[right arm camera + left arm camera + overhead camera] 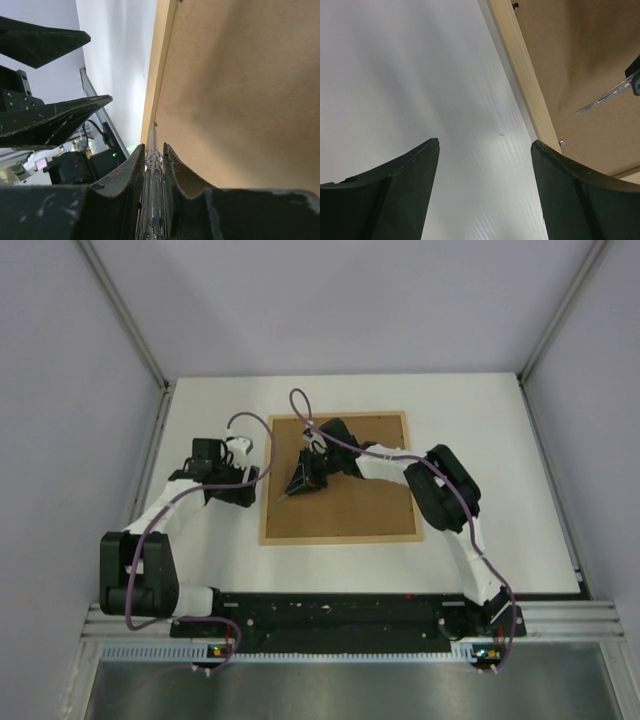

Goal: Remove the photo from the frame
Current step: Release the photo frame item from the photo frame.

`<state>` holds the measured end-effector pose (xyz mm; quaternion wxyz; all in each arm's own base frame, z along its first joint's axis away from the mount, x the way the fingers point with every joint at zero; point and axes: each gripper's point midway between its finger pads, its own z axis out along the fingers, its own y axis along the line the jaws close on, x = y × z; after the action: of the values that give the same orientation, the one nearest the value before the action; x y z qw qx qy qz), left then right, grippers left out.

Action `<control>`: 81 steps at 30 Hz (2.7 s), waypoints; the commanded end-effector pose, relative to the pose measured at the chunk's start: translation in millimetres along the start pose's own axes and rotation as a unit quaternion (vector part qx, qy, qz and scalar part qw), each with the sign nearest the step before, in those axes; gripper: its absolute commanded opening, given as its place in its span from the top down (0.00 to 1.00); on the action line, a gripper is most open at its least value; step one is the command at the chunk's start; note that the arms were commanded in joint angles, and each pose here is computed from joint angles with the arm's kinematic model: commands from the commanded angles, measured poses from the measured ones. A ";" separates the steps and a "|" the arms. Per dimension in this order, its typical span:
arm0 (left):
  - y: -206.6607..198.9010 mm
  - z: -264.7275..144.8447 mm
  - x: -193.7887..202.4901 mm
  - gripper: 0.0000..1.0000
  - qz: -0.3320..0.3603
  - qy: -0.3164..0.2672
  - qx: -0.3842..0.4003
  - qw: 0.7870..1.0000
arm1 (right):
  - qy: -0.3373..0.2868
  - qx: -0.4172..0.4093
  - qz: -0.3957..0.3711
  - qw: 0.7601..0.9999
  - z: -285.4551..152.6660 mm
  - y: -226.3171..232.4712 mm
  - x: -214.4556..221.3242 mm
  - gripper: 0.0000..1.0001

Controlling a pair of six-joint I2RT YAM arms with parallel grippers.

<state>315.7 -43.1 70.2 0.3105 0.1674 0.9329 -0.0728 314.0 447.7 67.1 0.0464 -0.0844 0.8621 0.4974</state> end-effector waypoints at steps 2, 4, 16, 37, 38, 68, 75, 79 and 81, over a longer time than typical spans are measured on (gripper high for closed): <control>-5.9 2.7 -2.4 0.18 0.005 -0.004 0.020 1.000 | 0.007 -0.011 -0.011 1.000 17.8 9.7 7.5 1.00; -6.0 2.3 -2.4 0.13 0.005 -0.004 0.020 1.000 | 0.007 -0.006 -0.012 1.000 18.1 6.6 9.5 1.00; -10.7 6.9 4.6 0.01 0.001 0.014 0.036 0.999 | 0.005 0.014 -0.051 0.999 26.1 -9.4 16.5 1.00; -56.3 19.4 8.6 0.02 -0.081 0.044 0.205 0.974 | 0.008 -0.022 -0.076 0.997 18.5 -5.6 39.2 1.00; -49.3 19.2 7.5 0.02 -0.104 0.040 0.211 0.971 | 0.009 -0.021 -0.075 0.997 17.9 -5.7 40.0 1.00; -68.3 21.1 0.3 0.21 -0.194 0.055 0.341 0.918 | 0.001 -0.036 -0.055 0.998 42.0 -1.3 44.9 1.00; -71.0 17.7 -1.1 0.27 -0.196 0.051 0.348 0.916 | 0.000 -0.030 -0.071 0.997 53.6 14.3 41.2 1.00; -72.5 16.7 -1.1 0.30 -0.197 0.052 0.351 0.914 | 0.006 -0.025 -0.074 0.997 61.1 16.8 44.8 1.00; -72.8 16.5 -1.2 0.32 -0.197 0.052 0.352 0.914 | 0.007 -0.027 -0.075 0.997 63.1 19.1 45.0 1.00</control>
<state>302.7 -97.7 42.6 0.1620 0.0675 0.8999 -0.3991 282.8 480.8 49.0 0.0675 -0.1273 0.8422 0.5196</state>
